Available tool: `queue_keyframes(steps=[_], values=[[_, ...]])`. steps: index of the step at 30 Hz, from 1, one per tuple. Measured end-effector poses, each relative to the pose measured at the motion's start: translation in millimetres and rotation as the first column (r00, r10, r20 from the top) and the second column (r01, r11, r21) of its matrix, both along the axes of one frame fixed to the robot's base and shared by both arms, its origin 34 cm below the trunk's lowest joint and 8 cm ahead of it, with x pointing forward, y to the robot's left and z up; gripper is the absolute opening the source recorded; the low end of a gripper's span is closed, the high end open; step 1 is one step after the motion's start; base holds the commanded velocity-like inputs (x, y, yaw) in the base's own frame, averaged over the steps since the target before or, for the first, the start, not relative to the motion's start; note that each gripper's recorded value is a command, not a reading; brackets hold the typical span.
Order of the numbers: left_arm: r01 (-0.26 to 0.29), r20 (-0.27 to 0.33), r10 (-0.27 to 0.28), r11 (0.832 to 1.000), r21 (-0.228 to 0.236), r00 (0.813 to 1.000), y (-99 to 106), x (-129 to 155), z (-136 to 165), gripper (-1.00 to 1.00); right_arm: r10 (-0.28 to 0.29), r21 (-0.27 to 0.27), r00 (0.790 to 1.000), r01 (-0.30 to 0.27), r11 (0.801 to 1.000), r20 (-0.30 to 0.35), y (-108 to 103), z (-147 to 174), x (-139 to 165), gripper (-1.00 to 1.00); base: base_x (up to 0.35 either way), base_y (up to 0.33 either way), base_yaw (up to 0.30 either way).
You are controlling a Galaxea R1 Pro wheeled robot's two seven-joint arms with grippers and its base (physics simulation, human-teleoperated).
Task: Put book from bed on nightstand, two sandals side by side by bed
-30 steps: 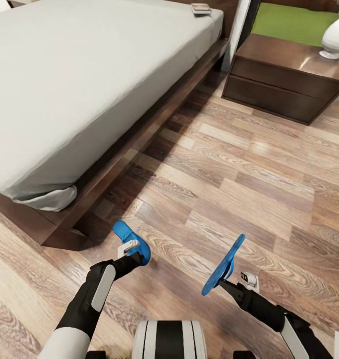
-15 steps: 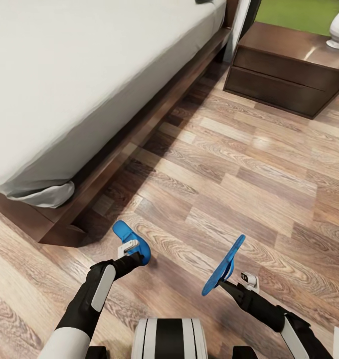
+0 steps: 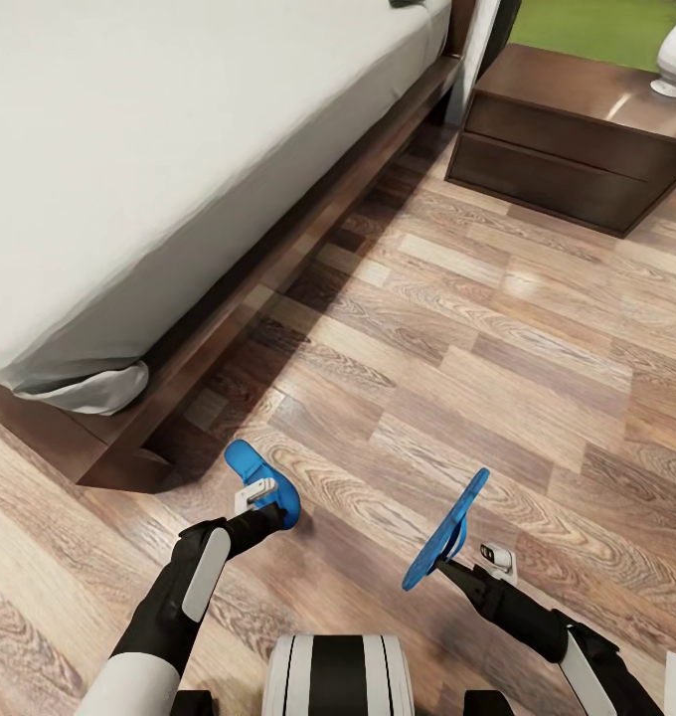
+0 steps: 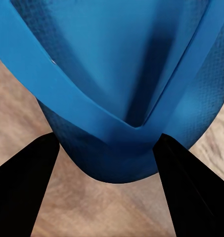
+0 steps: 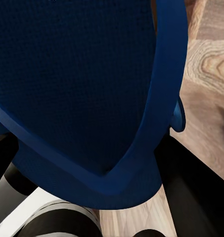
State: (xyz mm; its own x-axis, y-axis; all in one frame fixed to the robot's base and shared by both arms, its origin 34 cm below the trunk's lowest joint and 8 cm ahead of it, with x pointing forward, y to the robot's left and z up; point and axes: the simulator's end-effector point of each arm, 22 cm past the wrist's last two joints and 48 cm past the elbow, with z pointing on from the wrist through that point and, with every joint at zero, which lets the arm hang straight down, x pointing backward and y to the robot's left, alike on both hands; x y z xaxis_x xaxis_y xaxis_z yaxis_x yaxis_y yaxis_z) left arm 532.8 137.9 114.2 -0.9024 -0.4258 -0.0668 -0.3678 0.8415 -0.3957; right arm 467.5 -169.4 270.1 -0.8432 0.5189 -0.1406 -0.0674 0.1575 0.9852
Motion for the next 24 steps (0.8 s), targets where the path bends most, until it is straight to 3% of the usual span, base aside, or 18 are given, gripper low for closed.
queue_keyframes(steps=[12,24], values=[[0.003,-0.045,-0.002,1.0,0.004,0.999,2.6,-17.3,-21.1,-1.0,0.0,0.0,0.999,0.0,1.0,-0.045,0.1,-18.1,-10.4,-1.0,0.0,0.0,0.0],[0.005,-0.045,-0.004,1.0,0.006,0.999,3.2,-17.5,-21.3,-1.0,0.0,0.0,0.999,0.0,1.0,-0.045,0.1,-18.1,-10.3,-1.0,0.0,0.0,0.0]])
